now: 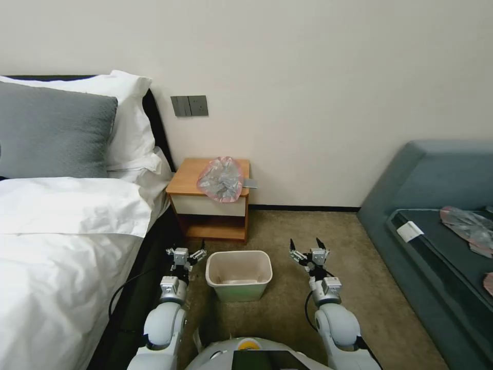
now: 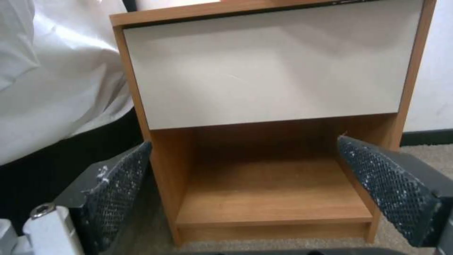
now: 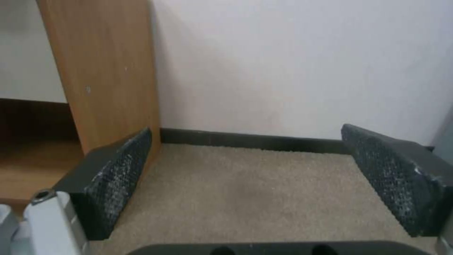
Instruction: Pick up the garbage bag from the table and place it over the trash can.
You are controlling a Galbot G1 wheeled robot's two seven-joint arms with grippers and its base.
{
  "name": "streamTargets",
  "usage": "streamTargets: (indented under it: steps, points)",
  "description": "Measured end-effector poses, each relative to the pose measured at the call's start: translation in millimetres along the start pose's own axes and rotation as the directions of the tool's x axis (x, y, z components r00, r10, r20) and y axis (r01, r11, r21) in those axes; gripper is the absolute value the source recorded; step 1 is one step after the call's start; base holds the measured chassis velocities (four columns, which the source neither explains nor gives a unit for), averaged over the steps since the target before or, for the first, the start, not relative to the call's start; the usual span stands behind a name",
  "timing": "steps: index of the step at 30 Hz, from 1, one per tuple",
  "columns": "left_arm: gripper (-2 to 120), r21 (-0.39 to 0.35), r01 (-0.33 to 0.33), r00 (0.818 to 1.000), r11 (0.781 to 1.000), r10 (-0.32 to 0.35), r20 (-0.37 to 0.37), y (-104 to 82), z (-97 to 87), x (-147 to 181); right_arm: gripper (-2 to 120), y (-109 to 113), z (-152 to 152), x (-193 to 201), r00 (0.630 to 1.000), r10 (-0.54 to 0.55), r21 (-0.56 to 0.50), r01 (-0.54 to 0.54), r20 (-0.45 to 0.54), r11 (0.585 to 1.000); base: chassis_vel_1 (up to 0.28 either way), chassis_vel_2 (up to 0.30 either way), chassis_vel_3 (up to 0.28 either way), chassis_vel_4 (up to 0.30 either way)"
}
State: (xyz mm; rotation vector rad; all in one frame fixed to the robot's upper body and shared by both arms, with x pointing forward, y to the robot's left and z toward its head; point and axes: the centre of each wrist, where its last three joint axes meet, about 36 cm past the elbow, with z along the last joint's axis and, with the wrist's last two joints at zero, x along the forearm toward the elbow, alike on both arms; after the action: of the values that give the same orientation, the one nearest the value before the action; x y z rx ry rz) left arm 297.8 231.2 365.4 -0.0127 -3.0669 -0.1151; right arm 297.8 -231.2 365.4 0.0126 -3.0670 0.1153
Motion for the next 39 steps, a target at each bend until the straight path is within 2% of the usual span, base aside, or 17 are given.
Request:
streamTargets:
  steps: [39]
  points:
    - [100, 0.0, 0.0, 1.0, 1.0, 0.0, 0.0, 0.0, 0.0, 0.0, 100, 0.0, 0.0, 0.0, 1.0, 0.0, 0.0, 0.0, 0.0, 1.0, 0.0, 0.0, 0.0, 0.0]
